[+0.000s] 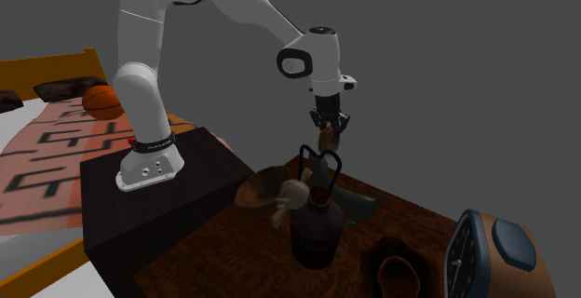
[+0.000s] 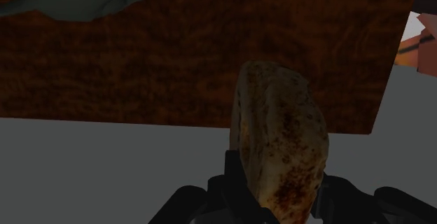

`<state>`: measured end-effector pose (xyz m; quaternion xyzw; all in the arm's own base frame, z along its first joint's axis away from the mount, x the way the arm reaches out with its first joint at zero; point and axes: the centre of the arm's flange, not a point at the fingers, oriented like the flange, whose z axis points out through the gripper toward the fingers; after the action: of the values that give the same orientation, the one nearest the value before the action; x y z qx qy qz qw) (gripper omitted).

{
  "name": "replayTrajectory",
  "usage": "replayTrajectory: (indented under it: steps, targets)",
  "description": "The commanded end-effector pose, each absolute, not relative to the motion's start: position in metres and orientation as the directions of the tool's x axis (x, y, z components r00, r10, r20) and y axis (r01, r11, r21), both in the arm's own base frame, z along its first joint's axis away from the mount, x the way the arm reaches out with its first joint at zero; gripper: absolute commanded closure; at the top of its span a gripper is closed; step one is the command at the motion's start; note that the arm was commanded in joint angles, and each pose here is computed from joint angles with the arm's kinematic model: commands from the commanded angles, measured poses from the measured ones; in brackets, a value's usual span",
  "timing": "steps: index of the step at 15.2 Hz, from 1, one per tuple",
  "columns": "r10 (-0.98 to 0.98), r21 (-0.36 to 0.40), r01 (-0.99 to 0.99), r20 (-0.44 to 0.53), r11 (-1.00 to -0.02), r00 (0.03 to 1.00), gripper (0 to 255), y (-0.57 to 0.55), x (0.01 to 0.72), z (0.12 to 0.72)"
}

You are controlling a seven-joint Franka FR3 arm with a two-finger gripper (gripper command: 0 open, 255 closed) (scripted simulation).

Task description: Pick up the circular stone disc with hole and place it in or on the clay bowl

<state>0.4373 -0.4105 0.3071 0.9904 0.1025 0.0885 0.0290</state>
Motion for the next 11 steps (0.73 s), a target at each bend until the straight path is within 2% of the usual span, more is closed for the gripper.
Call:
replayTrajectory:
  steps: [1,7,11]
  targets:
    - [0.208,0.076,0.198,0.169,-0.977,0.963,255,-0.411,0.438,0.318]
    - [0.208,0.076,0.198,0.169,-0.977,0.963,255,-0.411,0.438,0.347]
    - [0.208,0.076,0.198,0.169,-0.977,0.963,255,-0.404,0.385,0.351]
